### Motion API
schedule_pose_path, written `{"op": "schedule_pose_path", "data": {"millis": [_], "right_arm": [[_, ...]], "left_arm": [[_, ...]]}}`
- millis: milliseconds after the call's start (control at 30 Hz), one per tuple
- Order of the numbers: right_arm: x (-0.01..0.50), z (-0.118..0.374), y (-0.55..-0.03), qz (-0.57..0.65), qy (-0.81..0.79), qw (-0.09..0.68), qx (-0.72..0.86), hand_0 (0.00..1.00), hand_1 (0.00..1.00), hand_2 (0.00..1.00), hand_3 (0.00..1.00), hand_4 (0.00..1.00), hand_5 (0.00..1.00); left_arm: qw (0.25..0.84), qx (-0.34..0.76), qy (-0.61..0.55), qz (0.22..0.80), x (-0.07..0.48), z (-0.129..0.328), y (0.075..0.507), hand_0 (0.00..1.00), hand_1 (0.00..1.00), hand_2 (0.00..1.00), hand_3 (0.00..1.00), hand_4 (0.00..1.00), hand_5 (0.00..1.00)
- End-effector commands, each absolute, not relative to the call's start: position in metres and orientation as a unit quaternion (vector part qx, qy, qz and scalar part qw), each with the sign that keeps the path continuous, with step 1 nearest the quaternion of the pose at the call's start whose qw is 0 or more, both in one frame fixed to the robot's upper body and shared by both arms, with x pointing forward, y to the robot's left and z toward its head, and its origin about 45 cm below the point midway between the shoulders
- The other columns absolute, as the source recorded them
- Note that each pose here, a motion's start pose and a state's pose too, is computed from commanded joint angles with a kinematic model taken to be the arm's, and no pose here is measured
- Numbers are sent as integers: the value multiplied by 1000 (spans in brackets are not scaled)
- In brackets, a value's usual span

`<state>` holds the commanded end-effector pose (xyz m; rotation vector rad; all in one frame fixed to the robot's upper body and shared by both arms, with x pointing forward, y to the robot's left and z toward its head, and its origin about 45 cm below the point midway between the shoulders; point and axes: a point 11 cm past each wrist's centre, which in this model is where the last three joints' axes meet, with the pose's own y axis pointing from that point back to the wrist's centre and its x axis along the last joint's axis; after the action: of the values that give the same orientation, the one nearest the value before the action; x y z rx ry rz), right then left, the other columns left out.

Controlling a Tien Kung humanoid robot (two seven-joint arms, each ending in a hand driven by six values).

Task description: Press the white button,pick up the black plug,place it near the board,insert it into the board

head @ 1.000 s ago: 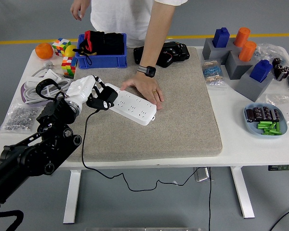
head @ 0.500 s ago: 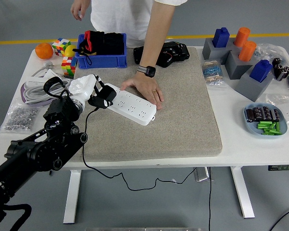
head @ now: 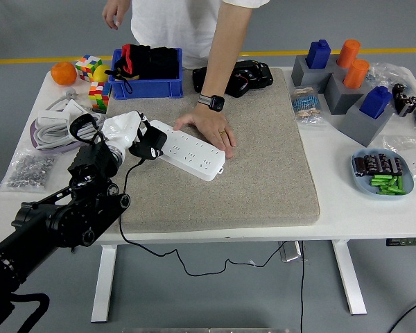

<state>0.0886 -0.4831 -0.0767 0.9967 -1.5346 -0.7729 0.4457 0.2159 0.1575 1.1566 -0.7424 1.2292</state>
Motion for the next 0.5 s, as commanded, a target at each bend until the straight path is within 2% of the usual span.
{"op": "schedule_pose_path", "data": {"millis": [433,467,500], "right_arm": [[88,-77,-483,-327,-648,546,419,822,654,654,629,753,491],[88,-77,-483,-327,-647,546,419,823,654,654,629,753,492],[88,-77,-483,-327,-647,546,419,823,654,654,629,753,492]], "left_arm": [[620,488,-306,533,445,158,208,169,251,310,592,596,2],[624,483,-306,533,445,158,207,425,619,566,710,828,94],[627,480,-306,533,445,157,206,425,619,566,710,828,94]]}}
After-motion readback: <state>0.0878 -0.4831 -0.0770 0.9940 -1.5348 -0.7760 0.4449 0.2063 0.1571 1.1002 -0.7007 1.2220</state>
